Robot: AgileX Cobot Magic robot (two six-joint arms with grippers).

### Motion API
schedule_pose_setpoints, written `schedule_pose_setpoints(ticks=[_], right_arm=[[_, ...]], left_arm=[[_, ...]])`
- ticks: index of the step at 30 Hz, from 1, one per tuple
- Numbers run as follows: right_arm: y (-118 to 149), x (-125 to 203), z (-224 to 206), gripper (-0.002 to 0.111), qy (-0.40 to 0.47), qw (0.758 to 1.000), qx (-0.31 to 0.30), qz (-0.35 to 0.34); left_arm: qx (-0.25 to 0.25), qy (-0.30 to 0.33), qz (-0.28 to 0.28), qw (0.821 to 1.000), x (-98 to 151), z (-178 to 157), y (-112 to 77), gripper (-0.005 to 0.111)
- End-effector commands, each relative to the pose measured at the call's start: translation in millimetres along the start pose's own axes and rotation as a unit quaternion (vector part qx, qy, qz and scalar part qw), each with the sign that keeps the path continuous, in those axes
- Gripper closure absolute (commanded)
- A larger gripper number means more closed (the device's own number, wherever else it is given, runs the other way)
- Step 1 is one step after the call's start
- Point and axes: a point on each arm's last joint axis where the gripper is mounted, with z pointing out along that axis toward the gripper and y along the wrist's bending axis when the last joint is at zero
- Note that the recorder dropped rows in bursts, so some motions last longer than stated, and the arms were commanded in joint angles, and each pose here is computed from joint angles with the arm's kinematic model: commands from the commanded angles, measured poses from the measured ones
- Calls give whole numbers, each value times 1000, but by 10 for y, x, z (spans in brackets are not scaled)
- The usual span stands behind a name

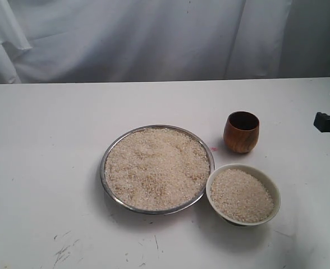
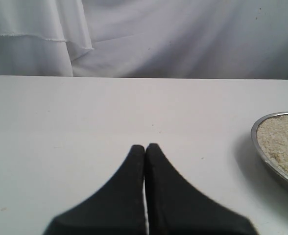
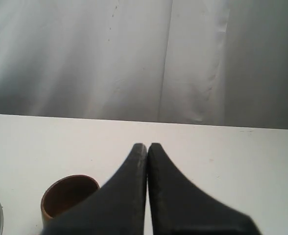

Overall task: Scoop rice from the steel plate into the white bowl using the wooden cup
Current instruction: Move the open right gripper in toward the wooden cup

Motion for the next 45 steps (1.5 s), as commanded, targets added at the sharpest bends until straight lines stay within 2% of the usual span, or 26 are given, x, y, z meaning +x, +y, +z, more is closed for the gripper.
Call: schedule_pose_setpoints(ticks=[1, 4, 9, 20, 25, 33, 34, 35, 37, 40, 42, 45], right_arm=[[-74, -53, 55, 108, -13, 999, 28, -10], [-138, -43, 173, 108, -5, 999, 48, -17], [-178, 92, 461, 108, 45, 998, 34, -21], [-76, 236, 999, 108, 111, 988, -99, -39], [-69, 207, 1082, 108, 113, 980, -135, -89], [-395, 206, 1208, 108, 88, 985, -117, -88], [-438, 229, 1214, 108, 83, 984, -124, -97], [-491, 277, 1220, 108, 69, 978, -151, -128], [-560, 379, 1237, 108, 36, 969, -197, -146], [-714, 552, 1286, 108, 15, 966, -223, -128], [-818, 700, 1310, 108, 33, 968, -223, -107], [-818, 932, 1310, 108, 73, 964, -241, -81]], left_arm=[[1, -3, -2, 1000, 7, 0, -1, 107], [1, -3, -2, 1000, 7, 0, -1, 107], [1, -3, -2, 1000, 7, 0, -1, 107], [1, -3, -2, 1000, 7, 0, -1, 107], [1, -3, -2, 1000, 7, 0, -1, 107], [1, -3, -2, 1000, 7, 0, -1, 107], [1, -3, -2, 1000, 7, 0, -1, 107], [1, -3, -2, 1000, 7, 0, -1, 107], [1, -3, -2, 1000, 7, 0, -1, 107], [1, -3, -2, 1000, 7, 0, -1, 107], [1, -3, -2, 1000, 7, 0, -1, 107], [1, -3, -2, 1000, 7, 0, -1, 107]])
